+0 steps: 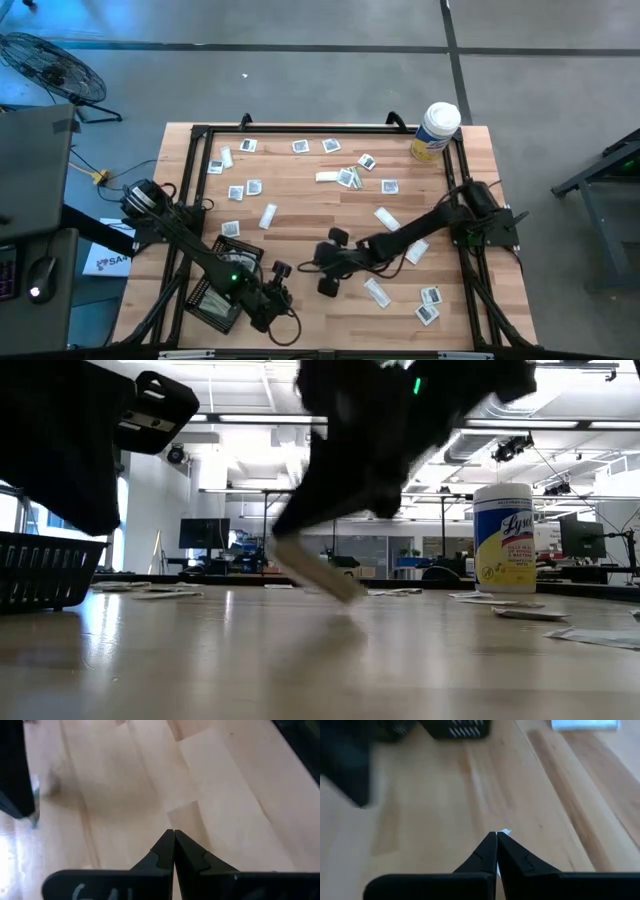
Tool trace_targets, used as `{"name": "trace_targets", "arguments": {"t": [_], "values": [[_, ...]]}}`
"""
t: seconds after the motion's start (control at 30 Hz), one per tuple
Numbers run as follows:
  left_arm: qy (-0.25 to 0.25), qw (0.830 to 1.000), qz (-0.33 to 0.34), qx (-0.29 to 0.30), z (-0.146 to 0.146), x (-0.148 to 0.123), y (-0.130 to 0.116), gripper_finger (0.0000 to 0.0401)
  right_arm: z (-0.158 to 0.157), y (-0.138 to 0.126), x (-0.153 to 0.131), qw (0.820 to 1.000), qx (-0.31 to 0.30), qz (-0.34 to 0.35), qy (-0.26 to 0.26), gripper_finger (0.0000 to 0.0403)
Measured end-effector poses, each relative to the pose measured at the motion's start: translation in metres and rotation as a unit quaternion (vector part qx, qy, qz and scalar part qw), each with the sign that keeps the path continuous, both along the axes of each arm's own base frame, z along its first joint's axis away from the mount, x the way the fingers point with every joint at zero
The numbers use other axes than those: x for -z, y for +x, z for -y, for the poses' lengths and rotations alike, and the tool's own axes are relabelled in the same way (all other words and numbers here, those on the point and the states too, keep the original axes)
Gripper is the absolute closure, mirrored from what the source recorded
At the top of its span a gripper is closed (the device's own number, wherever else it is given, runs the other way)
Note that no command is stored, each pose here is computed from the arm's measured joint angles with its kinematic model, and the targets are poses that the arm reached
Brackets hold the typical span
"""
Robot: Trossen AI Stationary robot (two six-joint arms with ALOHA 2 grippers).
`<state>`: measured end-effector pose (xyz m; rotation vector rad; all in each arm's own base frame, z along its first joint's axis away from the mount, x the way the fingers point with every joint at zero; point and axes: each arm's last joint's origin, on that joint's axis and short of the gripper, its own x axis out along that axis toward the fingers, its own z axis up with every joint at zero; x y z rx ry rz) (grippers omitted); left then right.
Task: Pick & Place First Aid Supplies
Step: Put the bandage into the bottom black bin
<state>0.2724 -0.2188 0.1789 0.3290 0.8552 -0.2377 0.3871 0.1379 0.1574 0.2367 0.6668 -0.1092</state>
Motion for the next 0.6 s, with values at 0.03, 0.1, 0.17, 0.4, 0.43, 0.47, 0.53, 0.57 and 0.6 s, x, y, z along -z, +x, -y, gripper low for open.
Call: {"name": "trace_targets", "arguments": {"t": [0.03, 0.1, 0.17, 0.4, 0.43, 0.47, 0.53, 0.57, 0.6], "values": [[0.009, 1.0, 0.008, -0.004, -0.003, -0.001, -0.002, 0.04, -0.004, -0.002, -0.007, 1.0, -0.008, 0.009, 0.002, 0.0399], [0.024, 0.999, 0.029, -0.03, -0.012, -0.006, -0.01, 0.04, -0.012, -0.006, -0.016, 0.999, -0.029, 0.019, 0.001, 0.0401], [0.032, 0.996, 0.061, -0.063, -0.023, -0.013, -0.02, 0.04, -0.018, -0.011, -0.022, 0.998, -0.053, 0.023, -0.006, 0.0402], [-0.043, 0.977, 0.18, -0.107, -0.055, -0.024, -0.045, 0.0394, -0.031, -0.017, -0.04, 0.994, -0.09, 0.063, -0.028, 0.0401], [-0.057, 0.975, 0.183, -0.117, -0.059, -0.023, -0.045, 0.0387, -0.031, -0.016, -0.042, 0.993, -0.09, 0.072, -0.03, 0.0401], [-0.063, 0.973, 0.183, -0.128, -0.063, -0.02, -0.047, 0.0377, -0.031, -0.015, -0.043, 0.992, -0.088, 0.079, -0.03, 0.0401], [-0.07, 0.969, 0.185, -0.145, -0.069, -0.016, -0.045, 0.0349, -0.031, -0.015, -0.045, 0.992, -0.083, 0.089, -0.03, 0.0402], [-0.07, 0.97, 0.183, -0.147, -0.071, -0.014, -0.045, 0.0332, -0.031, -0.014, -0.045, 0.992, -0.081, 0.092, -0.031, 0.0402], [-0.07, 0.97, 0.179, -0.148, -0.073, -0.012, -0.045, 0.0313, -0.031, -0.014, -0.046, 0.992, -0.078, 0.094, -0.034, 0.0401]]}}
